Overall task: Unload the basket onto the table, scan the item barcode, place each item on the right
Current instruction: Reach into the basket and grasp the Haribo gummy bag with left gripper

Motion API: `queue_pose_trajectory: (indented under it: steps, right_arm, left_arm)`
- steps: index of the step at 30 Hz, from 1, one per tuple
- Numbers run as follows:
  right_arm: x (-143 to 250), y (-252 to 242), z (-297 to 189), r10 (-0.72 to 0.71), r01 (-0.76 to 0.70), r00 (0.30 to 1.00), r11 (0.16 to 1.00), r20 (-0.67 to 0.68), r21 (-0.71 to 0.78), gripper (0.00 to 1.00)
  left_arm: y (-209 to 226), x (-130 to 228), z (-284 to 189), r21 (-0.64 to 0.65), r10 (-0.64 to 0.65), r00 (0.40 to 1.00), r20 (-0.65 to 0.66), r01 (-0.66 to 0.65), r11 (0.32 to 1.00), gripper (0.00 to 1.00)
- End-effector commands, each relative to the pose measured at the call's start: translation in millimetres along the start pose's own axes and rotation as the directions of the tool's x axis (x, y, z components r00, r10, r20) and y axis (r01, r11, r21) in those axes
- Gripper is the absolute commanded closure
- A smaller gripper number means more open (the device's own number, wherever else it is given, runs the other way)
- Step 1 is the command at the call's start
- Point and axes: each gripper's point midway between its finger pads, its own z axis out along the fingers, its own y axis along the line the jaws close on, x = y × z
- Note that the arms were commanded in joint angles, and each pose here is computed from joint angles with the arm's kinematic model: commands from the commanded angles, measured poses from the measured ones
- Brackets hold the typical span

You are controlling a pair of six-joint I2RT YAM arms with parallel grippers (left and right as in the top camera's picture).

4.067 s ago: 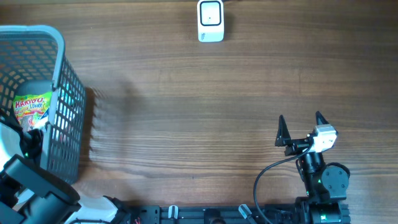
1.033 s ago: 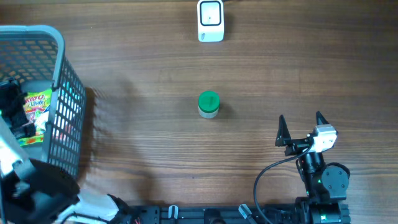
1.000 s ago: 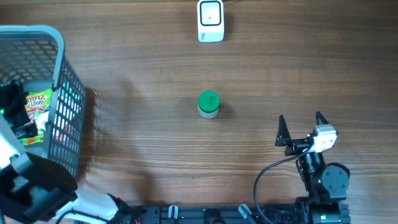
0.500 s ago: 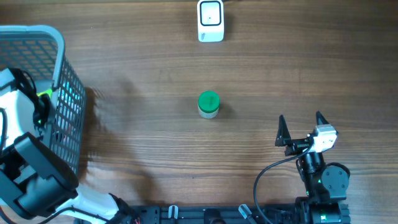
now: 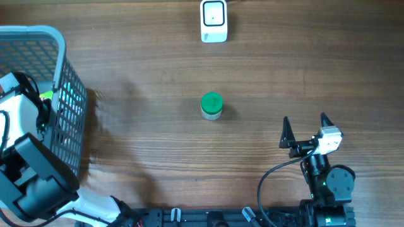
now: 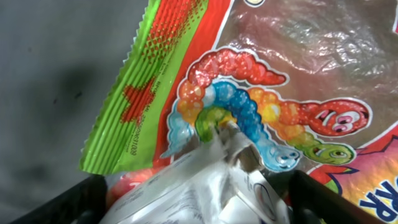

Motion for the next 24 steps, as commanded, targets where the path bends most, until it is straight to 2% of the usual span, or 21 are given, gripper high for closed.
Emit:
queue_pose_trajectory:
  steps: [1, 3, 4, 7, 12, 15, 17, 20, 21, 23, 24]
  right_arm:
    - [0, -2, 0, 0.014, -0.014, 1.0, 1.0, 0.003, 0.011, 0.01]
    - [0, -2, 0, 0.014, -0.014, 1.0, 1.0, 0.003, 0.01, 0.0]
    - [0, -2, 0, 0.014, -0.014, 1.0, 1.0, 0.003, 0.011, 0.0]
    - [0, -2, 0, 0.015, -0.015, 1.0, 1.0, 0.003, 0.011, 0.0]
    - [0, -2, 0, 0.014, -0.014, 1.0, 1.0, 0.003, 0.011, 0.0]
    - [0, -2, 0, 0.014, -0.014, 1.0, 1.0, 0.003, 0.011, 0.0]
    - [0, -2, 0, 0.014, -0.014, 1.0, 1.0, 0.003, 0.01, 0.0]
    - [0, -2, 0, 0.015, -0.015, 1.0, 1.0, 0.002, 0.01, 0.0]
    - [0, -2, 0, 0.015, -0.015, 1.0, 1.0, 0.002, 0.011, 0.0]
    - [0, -2, 0, 0.014, -0.014, 1.0, 1.0, 0.003, 0.01, 0.0]
    - [0, -2, 0, 0.014, -0.014, 1.0, 1.0, 0.003, 0.011, 0.0]
  left_arm:
    - [12, 10, 7, -0.04, 0.027, 0.999, -0.041, -0.029, 0.999, 0.2]
    - [3, 6, -8, 0.015, 0.044, 0.998, -0.034, -0.043, 0.999, 0.27]
    - [-4, 3, -20, 0.053, 0.06, 0.998, -0.025, -0.059, 0.997, 0.28]
    - [-22, -7, -67, 0.199, 0.087, 0.996, 0.013, -0.087, 0.976, 0.28]
    - [-28, -28, -150, 0.427, 0.025, 0.997, 0.068, -0.052, 0.903, 0.25]
    - [-19, -38, -212, 0.588, -0.024, 0.995, 0.098, -0.038, 0.808, 0.24]
    - [-9, -44, -256, 0.698, -0.065, 0.991, 0.115, -0.034, 0.716, 0.24]
    - [12, -56, -301, 0.787, -0.138, 0.979, 0.15, -0.034, 0.617, 0.25]
    - [17, -60, -304, 0.784, -0.146, 0.973, 0.18, -0.052, 0.618, 0.21]
    - [25, -67, -290, 0.732, -0.165, 0.96, 0.225, -0.054, 0.679, 0.0]
    - [27, -72, -271, 0.666, -0.165, 0.952, 0.257, -0.051, 0.744, 0.0]
